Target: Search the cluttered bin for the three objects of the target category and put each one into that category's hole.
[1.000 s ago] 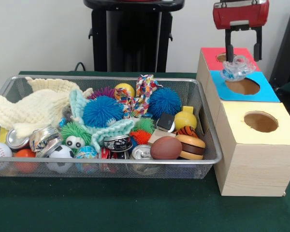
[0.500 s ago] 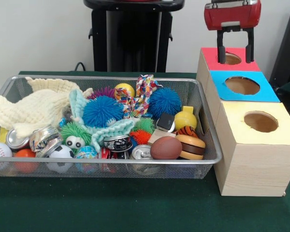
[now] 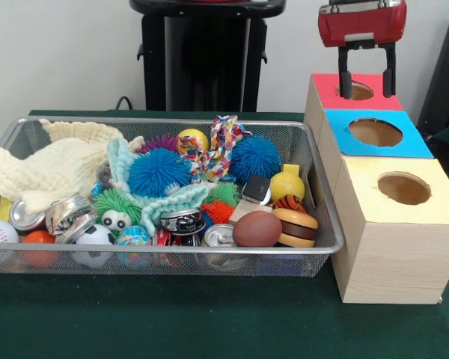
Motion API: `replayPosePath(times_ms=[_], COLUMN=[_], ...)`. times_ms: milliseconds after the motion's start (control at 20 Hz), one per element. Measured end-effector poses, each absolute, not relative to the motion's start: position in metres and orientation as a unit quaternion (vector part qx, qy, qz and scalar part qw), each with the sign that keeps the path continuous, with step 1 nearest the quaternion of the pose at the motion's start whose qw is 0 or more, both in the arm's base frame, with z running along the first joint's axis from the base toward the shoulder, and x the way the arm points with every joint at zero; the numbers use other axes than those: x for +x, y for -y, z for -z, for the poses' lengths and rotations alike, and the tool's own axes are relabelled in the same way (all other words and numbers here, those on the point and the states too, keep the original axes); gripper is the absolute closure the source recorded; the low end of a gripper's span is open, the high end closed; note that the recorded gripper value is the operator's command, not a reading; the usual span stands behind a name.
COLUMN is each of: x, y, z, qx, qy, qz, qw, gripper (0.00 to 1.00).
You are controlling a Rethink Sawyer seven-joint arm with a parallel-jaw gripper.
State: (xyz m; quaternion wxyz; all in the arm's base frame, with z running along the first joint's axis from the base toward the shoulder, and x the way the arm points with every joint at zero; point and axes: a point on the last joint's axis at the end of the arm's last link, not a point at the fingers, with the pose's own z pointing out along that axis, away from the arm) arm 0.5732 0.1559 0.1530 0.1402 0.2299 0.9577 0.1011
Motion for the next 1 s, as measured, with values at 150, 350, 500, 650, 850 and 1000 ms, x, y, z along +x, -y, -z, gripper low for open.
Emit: replayPosePath(times_ms=[150,350,500,650,850,1000], x=[0.573,0.576,0.577,0.578,0.585,0.593], y=[-0.156,-0.147,-0.133,-0.11,-0.066,-0.028], z=[-0.153,-0.154,-0.153,-0.152,-0.15,-0.145], qx=[0.23,0.229,0.231,0.235,0.246,0.257], qy=[-0.958,-0.959,-0.961,-0.961,-0.96,-0.957], qz=[-0.101,-0.098,-0.095,-0.091,-0.088,-0.088], qw=[0.139,0.132,0.122,0.111,0.103,0.101], gripper=[0.0,0.0,0.0,0.0,0.0,0.0])
